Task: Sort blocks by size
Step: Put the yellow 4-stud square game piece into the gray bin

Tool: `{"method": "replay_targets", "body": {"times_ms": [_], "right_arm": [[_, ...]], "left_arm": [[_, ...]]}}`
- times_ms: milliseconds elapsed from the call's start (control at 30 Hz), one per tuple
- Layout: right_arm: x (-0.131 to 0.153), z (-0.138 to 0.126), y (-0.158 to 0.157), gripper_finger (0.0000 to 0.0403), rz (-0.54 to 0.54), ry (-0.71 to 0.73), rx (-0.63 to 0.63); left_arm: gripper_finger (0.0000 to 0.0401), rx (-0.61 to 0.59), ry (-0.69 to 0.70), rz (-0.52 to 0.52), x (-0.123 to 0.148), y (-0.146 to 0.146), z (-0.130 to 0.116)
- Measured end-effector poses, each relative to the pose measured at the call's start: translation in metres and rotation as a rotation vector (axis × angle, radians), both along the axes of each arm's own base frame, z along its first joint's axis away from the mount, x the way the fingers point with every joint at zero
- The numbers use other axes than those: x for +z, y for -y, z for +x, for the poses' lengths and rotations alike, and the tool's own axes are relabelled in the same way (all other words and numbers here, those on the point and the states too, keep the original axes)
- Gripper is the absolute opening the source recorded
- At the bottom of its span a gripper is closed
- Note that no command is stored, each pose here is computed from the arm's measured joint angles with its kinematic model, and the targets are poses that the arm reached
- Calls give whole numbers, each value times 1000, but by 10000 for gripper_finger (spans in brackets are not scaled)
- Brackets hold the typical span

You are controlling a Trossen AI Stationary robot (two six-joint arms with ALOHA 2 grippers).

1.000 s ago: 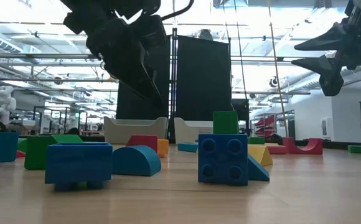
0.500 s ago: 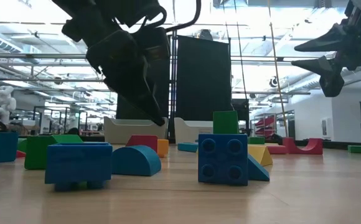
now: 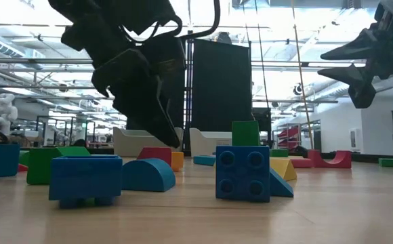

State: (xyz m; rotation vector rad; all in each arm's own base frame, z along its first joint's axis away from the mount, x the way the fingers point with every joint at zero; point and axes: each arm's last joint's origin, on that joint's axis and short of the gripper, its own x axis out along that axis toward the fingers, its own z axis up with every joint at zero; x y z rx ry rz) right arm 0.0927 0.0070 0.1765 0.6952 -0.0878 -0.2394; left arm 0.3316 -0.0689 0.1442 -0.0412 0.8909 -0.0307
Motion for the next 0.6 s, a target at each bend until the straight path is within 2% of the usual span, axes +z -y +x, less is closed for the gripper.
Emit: {"method": "replay_targets", "body": {"times_ms": [200, 333, 433, 600], "right_arm": [[0, 0, 0, 144, 0, 1, 0], [0, 0, 0, 144, 0, 0, 0], [0, 0, 0, 144, 0, 0, 0], [0, 0, 0, 144, -3, -1, 0]], "left_arm": [[283, 30, -56, 21, -17, -1, 1], [268, 79, -86, -21, -29, 0, 3], [233, 89, -90, -32, -30, 0, 4], [147, 66, -84, -11, -27, 0, 3]]}}
